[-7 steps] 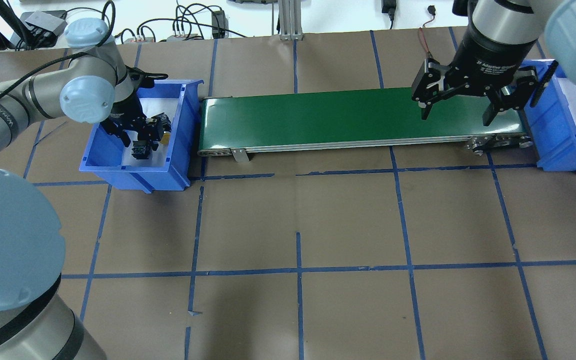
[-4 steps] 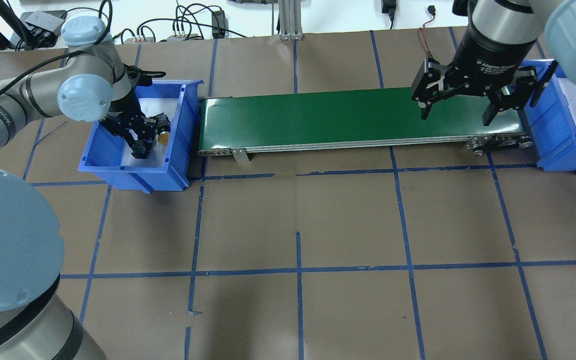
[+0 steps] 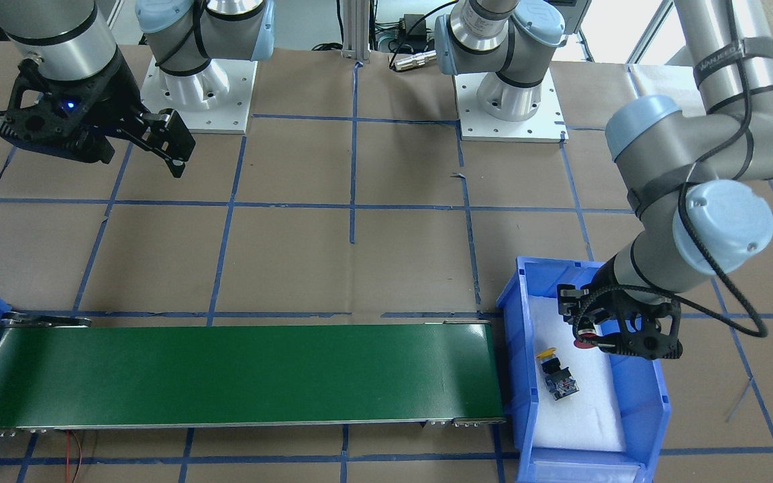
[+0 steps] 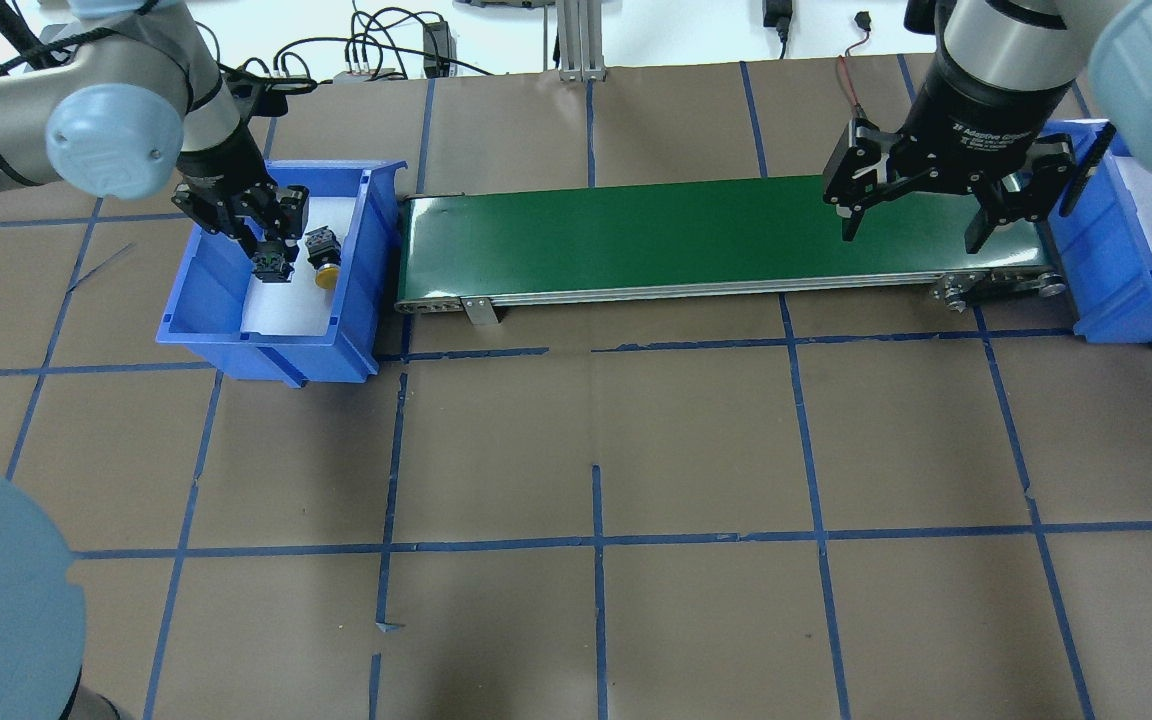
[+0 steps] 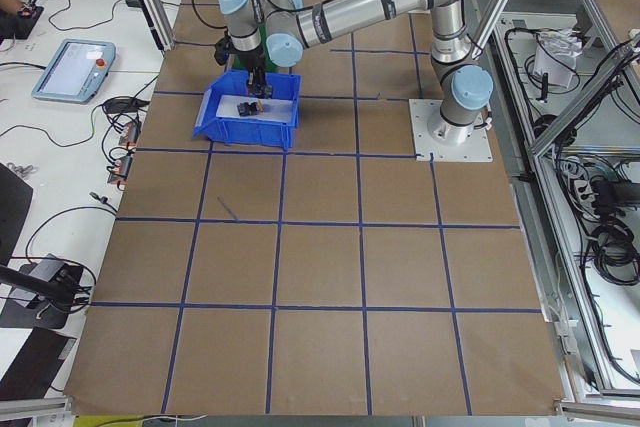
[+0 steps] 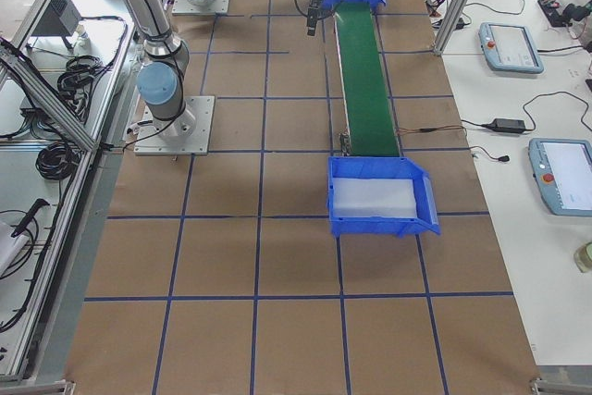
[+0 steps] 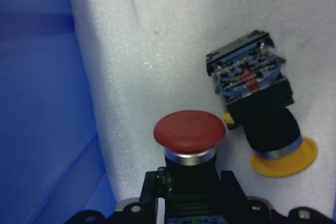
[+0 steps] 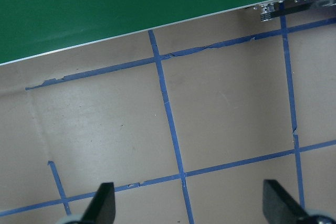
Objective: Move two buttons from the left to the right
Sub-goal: 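Carry the red button with the left gripper onto the green conveyor, then release the red button on the belt and raise the left gripper, then lower the left gripper into the bin onto the yellow button, then grasp and lift the yellow-capped button with the left gripper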
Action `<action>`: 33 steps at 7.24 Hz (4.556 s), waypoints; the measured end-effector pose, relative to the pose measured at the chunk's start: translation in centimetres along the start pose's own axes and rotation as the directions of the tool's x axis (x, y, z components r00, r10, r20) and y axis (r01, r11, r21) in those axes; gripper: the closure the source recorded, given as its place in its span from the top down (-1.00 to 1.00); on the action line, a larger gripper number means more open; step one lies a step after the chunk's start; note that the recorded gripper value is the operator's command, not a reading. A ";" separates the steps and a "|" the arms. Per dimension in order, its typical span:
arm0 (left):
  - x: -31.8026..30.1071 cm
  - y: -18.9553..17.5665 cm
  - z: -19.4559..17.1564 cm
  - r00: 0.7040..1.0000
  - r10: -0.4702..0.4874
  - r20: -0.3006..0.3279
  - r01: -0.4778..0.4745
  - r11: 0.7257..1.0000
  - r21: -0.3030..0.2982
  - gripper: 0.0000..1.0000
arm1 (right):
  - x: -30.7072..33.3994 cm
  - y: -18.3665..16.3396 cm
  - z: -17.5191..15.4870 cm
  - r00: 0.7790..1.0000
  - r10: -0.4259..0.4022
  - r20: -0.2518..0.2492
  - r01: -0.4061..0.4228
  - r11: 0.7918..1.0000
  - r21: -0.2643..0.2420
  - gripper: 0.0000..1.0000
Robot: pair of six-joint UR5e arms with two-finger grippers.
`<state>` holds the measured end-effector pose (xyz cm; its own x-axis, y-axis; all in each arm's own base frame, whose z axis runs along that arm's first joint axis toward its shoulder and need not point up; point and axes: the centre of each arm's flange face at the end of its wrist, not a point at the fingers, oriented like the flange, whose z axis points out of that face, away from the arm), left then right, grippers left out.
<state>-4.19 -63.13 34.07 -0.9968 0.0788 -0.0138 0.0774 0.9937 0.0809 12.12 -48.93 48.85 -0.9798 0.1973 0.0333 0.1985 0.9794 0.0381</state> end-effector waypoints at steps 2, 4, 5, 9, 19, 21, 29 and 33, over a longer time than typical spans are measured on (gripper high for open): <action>5.0 0.2 -3.4 0.994 -0.073 -0.076 0.077 0.995 0.062 -0.50 | 0.0 0.0 0.0 1.000 0.000 0.000 0.000 1.000 0.000 1.00; 12.8 -2.9 0.3 0.995 -0.032 -0.091 0.041 0.994 0.100 -0.50 | 0.1 -0.1 0.0 1.000 0.002 0.000 -0.002 1.000 0.000 1.00; 15.6 -4.5 3.4 0.997 0.002 -0.083 0.007 0.994 0.108 -0.49 | 0.2 -0.1 -0.1 1.000 0.002 0.000 -0.002 1.000 0.002 1.00; 18.1 -5.6 8.0 0.999 0.034 -0.030 -0.032 0.997 0.070 0.99 | 0.4 -0.2 -0.1 1.000 0.003 -0.001 -0.003 1.000 0.001 1.00; -1.5 -3.4 -0.5 0.966 -0.202 -0.160 0.219 0.971 0.095 0.99 | 0.1 -0.1 0.1 1.000 0.002 0.023 -0.002 1.000 -0.007 1.00; -4.9 -5.5 5.5 0.957 -0.241 -0.160 0.249 0.968 0.033 0.98 | -0.2 -0.1 0.1 0.999 0.004 0.051 -0.004 1.000 -0.011 1.00; -6.2 -6.7 11.5 0.947 -0.275 -0.165 0.271 0.961 -0.046 0.62 | -0.3 0.0 0.1 0.999 0.005 0.053 -0.004 1.000 -0.011 1.00; -5.1 -6.9 12.0 0.955 -0.248 -0.163 0.243 0.969 -0.051 -0.56 | -0.3 0.0 0.1 0.999 0.005 0.054 -0.004 1.000 -0.011 1.00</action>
<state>0.58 -69.46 21.62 -0.9743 -0.1844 0.1296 -0.1682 0.9776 0.1262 12.44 -49.00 48.75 -0.9787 0.2042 -0.0202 0.2030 0.9779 0.0493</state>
